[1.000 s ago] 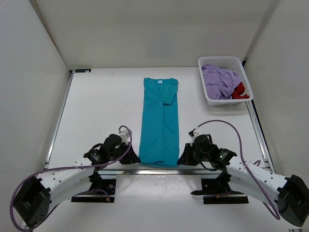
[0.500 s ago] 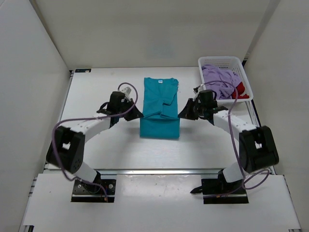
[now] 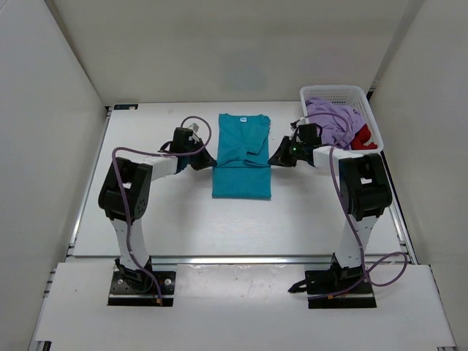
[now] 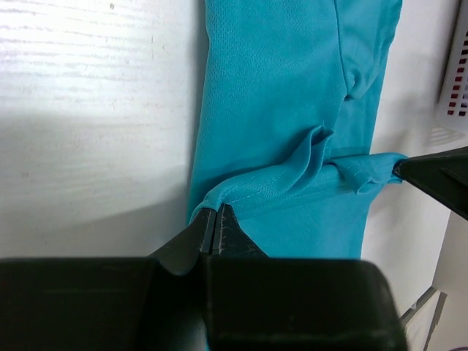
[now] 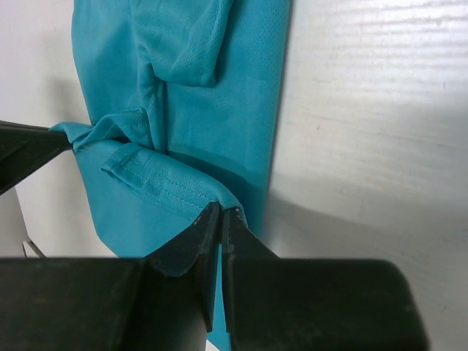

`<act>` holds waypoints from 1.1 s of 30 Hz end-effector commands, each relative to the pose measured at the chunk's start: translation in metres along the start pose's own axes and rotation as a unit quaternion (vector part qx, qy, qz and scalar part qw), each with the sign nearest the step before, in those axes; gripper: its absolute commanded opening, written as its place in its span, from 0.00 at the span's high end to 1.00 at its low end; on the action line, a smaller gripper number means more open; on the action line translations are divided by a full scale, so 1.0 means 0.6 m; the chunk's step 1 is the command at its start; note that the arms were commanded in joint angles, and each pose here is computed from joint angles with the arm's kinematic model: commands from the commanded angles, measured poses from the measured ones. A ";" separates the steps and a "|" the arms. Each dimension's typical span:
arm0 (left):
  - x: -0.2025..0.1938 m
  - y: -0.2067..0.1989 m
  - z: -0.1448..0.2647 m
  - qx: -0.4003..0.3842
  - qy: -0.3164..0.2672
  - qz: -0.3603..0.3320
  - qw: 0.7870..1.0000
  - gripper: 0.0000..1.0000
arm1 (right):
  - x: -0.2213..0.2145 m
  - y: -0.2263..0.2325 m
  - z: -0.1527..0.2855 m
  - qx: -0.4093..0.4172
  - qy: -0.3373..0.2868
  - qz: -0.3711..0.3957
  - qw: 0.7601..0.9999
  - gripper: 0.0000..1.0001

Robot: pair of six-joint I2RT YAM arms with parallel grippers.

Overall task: Fold and stack the t-shirts
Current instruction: Fold the folded rectangular tshirt in 1/3 of the way

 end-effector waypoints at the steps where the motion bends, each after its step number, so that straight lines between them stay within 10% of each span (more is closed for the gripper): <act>1: 0.041 -0.037 0.003 -0.043 -0.036 -0.006 0.998 0.92 | 0.038 0.004 -0.005 0.005 -0.031 0.021 0.999 1.00; 6: 0.051 -0.048 0.031 -0.104 -0.066 0.022 0.992 0.39 | 0.052 0.010 -0.002 0.009 -0.044 0.021 0.999 0.85; 14: -0.048 -0.101 0.101 -0.128 -0.096 -0.011 0.987 0.43 | 0.066 0.080 0.064 -0.035 -0.109 0.069 0.991 0.47; 19: -0.126 -0.060 0.052 -0.094 -0.018 -0.012 0.995 0.51 | 0.005 0.117 0.025 -0.015 -0.064 0.108 0.992 0.98; 33: -0.195 0.018 0.064 -0.067 0.023 -0.002 0.997 0.51 | -0.038 0.150 -0.099 -0.005 0.024 0.167 0.986 1.00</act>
Point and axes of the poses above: each gripper's point midway between its finger pads, its own z axis back along the fingers, its own y axis along the line the jaws close on, x = y × z, the point moved 6 cm from there along z, back along the fingers, and after that the axes turned 8 degrees about z, right-handed, at the moved point
